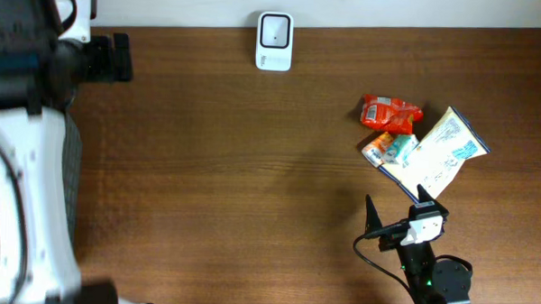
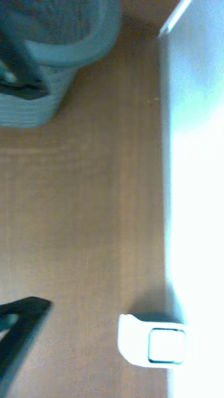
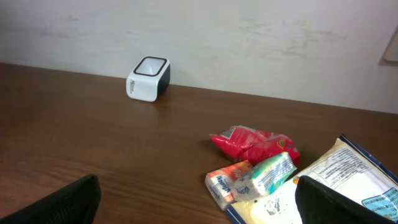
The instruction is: Scan the item barcode
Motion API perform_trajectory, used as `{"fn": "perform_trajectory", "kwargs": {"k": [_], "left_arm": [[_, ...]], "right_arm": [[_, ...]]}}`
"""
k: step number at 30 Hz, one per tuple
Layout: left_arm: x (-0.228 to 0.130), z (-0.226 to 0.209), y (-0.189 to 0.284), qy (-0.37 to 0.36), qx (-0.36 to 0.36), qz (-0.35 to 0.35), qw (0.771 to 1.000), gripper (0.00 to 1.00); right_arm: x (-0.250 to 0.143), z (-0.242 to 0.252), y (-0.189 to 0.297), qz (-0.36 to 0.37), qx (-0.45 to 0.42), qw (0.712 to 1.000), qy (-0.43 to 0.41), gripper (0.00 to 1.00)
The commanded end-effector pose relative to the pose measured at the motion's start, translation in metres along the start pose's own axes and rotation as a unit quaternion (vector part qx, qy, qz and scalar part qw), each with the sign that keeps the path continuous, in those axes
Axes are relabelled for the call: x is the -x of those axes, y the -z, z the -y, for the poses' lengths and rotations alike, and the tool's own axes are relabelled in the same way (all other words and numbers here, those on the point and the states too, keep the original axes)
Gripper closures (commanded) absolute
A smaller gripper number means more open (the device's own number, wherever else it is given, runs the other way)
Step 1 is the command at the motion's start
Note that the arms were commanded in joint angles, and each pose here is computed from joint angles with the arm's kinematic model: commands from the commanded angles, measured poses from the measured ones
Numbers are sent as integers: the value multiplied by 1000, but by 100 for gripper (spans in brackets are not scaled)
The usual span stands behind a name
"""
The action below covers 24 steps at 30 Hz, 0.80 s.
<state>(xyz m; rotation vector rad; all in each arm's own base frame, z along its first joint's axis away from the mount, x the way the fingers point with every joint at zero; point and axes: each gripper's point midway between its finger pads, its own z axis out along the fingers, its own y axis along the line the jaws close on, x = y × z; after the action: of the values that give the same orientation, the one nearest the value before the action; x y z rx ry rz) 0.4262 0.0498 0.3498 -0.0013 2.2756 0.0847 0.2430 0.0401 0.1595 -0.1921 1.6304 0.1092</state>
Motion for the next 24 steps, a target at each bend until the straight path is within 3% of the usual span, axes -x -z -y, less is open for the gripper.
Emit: {"fn": "perform_trajectory", "kwargs": {"k": [1, 7, 11, 18, 24], "left_arm": [[-32, 14, 23, -47, -21, 77, 996, 1], [-105, 33, 43, -68, -20, 233, 970, 1], [-151, 41, 47, -77, -12, 296, 952, 1], [-209, 58, 36, -117, -12, 340, 933, 1], [-236, 62, 27, -121, -3, 349, 929, 1]], "right_arm": [[-2, 2, 0, 0, -6, 1000, -5, 1], [-2, 2, 0, 0, -6, 1000, -5, 1], [-2, 2, 0, 0, -6, 1000, -5, 1], [-2, 2, 0, 0, -6, 1000, -5, 1], [-2, 2, 0, 0, -6, 1000, -5, 1]]}}
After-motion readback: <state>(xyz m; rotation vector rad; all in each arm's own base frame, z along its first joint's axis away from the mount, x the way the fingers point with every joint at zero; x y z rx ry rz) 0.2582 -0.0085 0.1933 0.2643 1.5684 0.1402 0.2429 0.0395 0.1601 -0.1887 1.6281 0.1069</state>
